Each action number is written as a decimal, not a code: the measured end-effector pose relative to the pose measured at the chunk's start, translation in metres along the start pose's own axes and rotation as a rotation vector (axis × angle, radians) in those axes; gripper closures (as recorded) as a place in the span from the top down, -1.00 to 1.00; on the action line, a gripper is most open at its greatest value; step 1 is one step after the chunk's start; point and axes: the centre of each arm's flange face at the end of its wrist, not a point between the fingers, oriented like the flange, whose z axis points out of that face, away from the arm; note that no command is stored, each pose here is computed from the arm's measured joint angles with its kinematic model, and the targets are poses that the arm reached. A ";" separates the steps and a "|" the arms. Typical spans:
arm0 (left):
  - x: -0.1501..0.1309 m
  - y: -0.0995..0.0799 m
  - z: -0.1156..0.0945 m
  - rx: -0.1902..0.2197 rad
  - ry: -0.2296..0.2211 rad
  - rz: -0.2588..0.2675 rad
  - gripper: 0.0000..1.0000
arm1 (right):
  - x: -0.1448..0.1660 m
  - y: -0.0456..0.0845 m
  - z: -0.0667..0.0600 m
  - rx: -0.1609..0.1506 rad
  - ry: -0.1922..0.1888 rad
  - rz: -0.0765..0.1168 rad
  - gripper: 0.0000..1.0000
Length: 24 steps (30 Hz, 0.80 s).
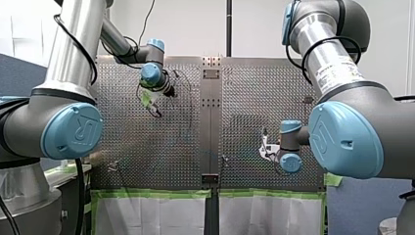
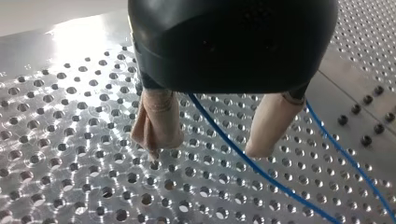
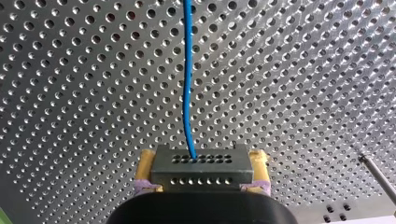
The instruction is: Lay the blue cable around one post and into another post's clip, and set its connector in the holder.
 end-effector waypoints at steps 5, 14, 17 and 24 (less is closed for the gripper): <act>0.001 0.005 -0.003 0.003 0.006 -0.048 1.00 | 0.000 -0.001 0.000 0.001 -0.002 0.000 -1.00; -0.001 0.015 -0.014 0.018 -0.024 -0.123 1.00 | 0.000 -0.002 -0.001 0.004 -0.003 -0.003 -1.00; -0.004 0.018 -0.016 0.031 -0.042 -0.153 1.00 | 0.000 -0.002 -0.001 0.005 -0.003 -0.005 -1.00; -0.013 0.019 -0.026 0.057 -0.084 -0.224 1.00 | -0.001 -0.002 -0.001 0.006 -0.007 -0.008 -1.00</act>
